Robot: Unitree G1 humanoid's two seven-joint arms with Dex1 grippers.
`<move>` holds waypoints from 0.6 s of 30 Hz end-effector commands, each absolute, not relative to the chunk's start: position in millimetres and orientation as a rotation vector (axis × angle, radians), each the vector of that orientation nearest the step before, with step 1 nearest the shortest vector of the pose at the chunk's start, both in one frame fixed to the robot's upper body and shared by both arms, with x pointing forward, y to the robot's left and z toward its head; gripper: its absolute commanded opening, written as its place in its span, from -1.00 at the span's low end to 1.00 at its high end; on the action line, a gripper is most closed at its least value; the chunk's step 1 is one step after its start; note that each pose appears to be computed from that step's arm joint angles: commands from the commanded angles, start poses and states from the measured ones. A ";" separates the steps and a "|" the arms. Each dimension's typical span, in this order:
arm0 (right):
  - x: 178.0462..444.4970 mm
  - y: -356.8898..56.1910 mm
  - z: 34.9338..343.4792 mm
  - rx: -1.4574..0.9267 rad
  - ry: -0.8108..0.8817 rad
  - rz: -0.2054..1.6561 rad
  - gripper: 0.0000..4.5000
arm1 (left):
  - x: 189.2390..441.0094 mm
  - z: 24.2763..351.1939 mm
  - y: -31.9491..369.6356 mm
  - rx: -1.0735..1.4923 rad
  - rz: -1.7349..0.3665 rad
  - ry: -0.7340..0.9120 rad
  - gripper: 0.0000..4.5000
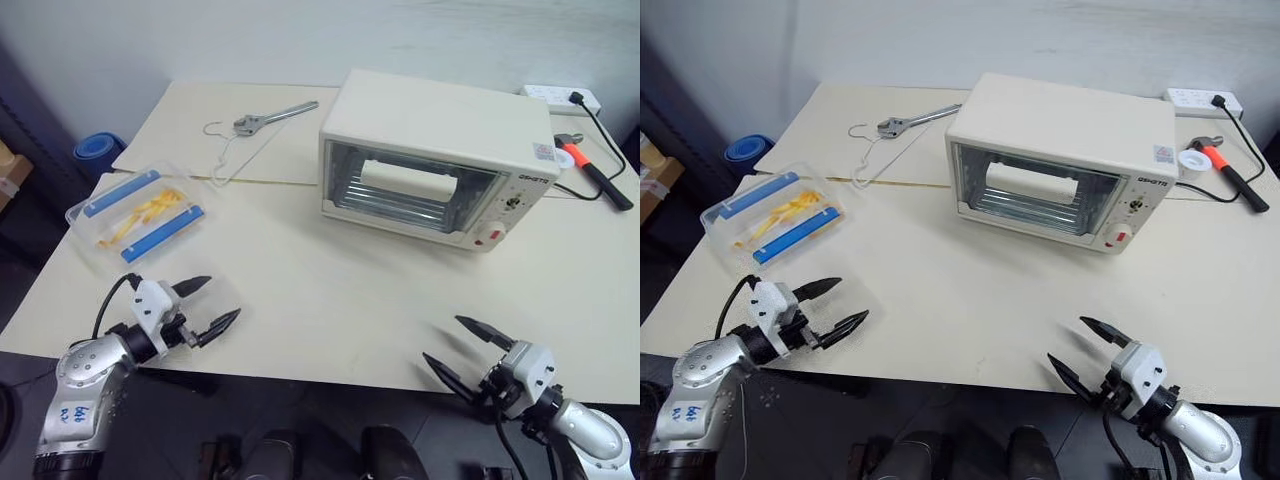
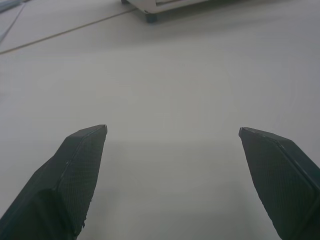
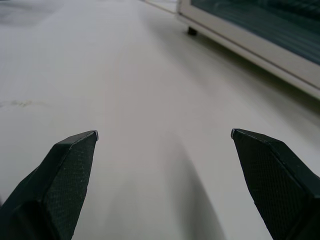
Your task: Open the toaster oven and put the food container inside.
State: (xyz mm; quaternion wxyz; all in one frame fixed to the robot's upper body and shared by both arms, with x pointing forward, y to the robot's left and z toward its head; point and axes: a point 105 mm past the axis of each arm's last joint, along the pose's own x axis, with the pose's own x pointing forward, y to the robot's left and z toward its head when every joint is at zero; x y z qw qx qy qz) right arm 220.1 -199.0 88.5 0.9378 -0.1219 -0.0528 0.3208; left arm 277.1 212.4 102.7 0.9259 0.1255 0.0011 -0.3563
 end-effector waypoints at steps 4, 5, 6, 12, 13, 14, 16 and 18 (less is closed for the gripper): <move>236.4 -189.7 123.5 -0.182 -0.179 0.660 0.98 | 272.1 127.9 201.0 0.184 -0.835 -0.033 1.00; 242.1 -188.4 133.3 -0.168 -0.189 0.658 0.98 | 272.9 136.8 200.0 0.136 -0.858 -0.045 1.00; 251.5 -188.2 147.0 -0.144 -0.201 0.643 0.98 | 275.3 154.1 199.7 0.056 -0.886 -0.086 1.00; 297.9 -190.6 202.6 -0.085 -0.211 0.592 0.98 | 281.3 196.9 189.9 0.047 -1.026 -0.142 1.00; 304.1 -190.1 209.3 -0.079 -0.215 0.589 0.98 | 281.3 199.5 187.4 0.051 -1.046 -0.145 1.00; 308.4 -189.1 214.5 -0.070 -0.218 0.589 0.98 | 281.8 201.2 185.9 0.059 -1.056 -0.149 1.00; 316.4 -185.4 222.0 -0.066 -0.222 0.589 0.98 | 283.6 204.6 183.2 0.052 -1.063 -0.161 1.00; 322.4 -178.2 225.7 -0.065 -0.215 0.613 0.98 | 285.0 205.8 179.8 0.048 -1.068 -0.165 1.00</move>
